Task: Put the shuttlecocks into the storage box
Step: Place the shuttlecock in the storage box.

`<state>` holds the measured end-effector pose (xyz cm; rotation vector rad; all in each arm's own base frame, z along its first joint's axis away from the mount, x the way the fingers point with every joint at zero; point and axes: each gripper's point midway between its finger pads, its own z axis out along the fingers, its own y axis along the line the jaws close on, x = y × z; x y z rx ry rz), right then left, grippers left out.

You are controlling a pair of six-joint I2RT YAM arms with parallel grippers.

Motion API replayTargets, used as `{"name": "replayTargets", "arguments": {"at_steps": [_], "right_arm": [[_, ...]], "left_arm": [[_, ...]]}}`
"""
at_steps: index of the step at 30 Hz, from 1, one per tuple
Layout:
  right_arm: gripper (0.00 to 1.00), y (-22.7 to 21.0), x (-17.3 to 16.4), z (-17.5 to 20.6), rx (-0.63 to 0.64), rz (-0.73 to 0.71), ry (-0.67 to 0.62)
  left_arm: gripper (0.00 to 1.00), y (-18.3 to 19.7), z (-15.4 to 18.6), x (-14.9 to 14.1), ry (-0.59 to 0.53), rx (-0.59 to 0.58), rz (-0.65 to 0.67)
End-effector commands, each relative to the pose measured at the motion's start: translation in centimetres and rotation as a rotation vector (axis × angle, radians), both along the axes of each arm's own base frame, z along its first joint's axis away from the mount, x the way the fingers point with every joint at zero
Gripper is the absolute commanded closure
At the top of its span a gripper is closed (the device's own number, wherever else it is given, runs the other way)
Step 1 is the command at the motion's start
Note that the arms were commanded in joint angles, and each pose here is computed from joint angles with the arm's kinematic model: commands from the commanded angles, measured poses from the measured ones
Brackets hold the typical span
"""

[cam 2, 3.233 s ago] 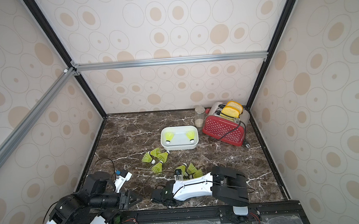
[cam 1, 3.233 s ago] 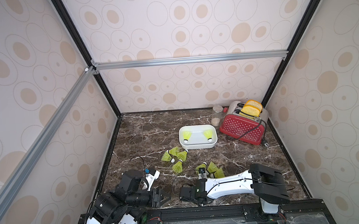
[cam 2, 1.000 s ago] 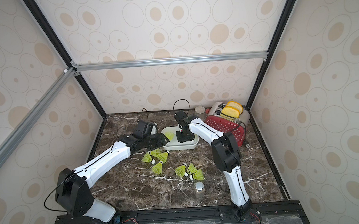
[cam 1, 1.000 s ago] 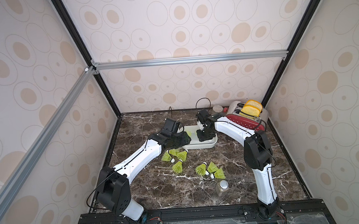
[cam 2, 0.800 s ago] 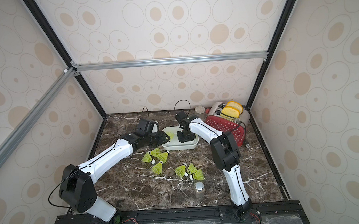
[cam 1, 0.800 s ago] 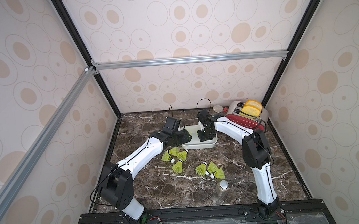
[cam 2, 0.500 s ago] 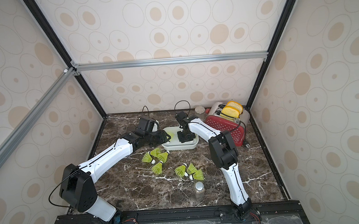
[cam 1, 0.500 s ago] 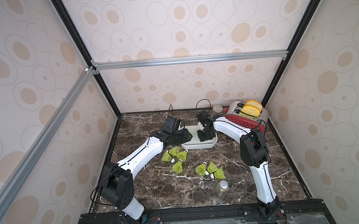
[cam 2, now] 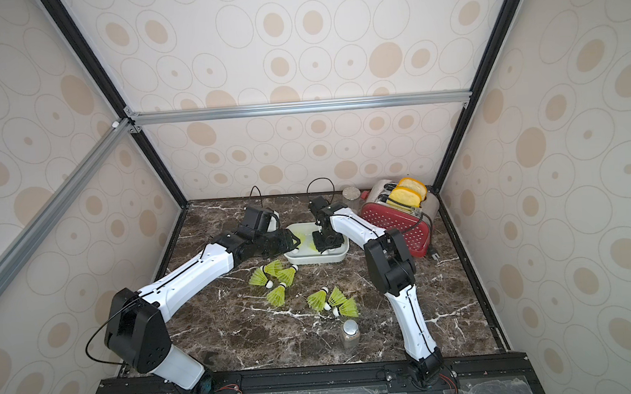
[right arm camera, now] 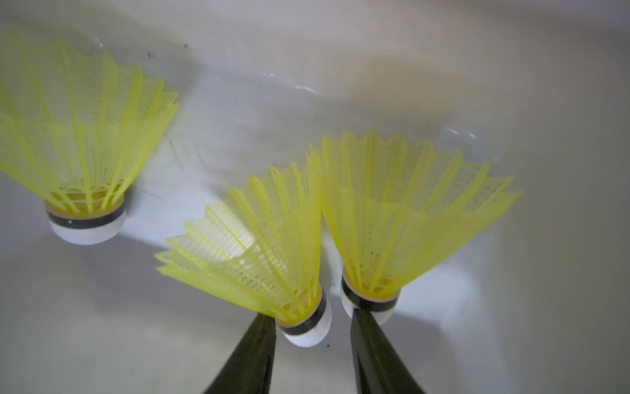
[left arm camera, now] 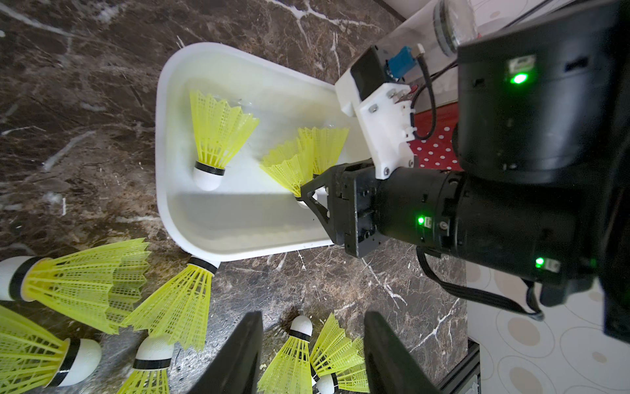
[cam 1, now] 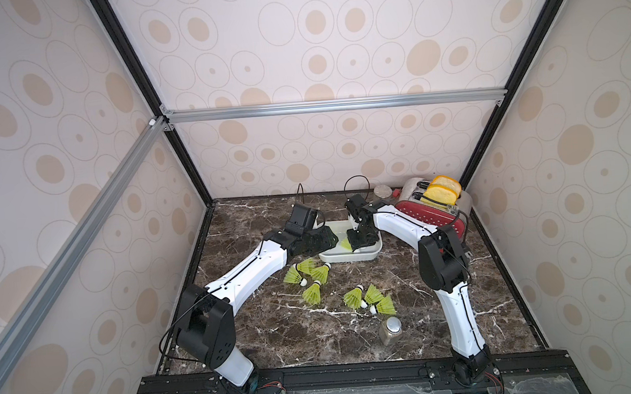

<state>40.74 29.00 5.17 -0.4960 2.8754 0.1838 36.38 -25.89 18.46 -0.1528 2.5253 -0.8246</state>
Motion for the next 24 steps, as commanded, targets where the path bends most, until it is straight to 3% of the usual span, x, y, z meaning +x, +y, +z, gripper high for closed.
{"name": "replayTargets", "arguments": {"at_steps": [1, 12, 18, 24], "right_arm": [[0.58, -0.7, 0.0, -0.2, -0.030, -0.024, 0.015], [0.58, 0.0, 0.4, 0.7, 0.003, -0.023, -0.003], [0.54, 0.3, -0.3, 2.8, 0.013, 0.012, -0.065], [0.48, 1.0, -0.8, 2.2, -0.009, 0.057, -0.051]], "left_arm": [[0.49, -0.2, 1.2, 0.6, -0.018, -0.022, 0.001], [0.50, -0.1, 1.2, 0.1, -0.016, -0.021, -0.006], [0.50, 0.4, 1.7, -0.5, -0.021, -0.014, -0.005], [0.50, 0.7, 1.6, -1.0, -0.016, -0.012, -0.003]]}}
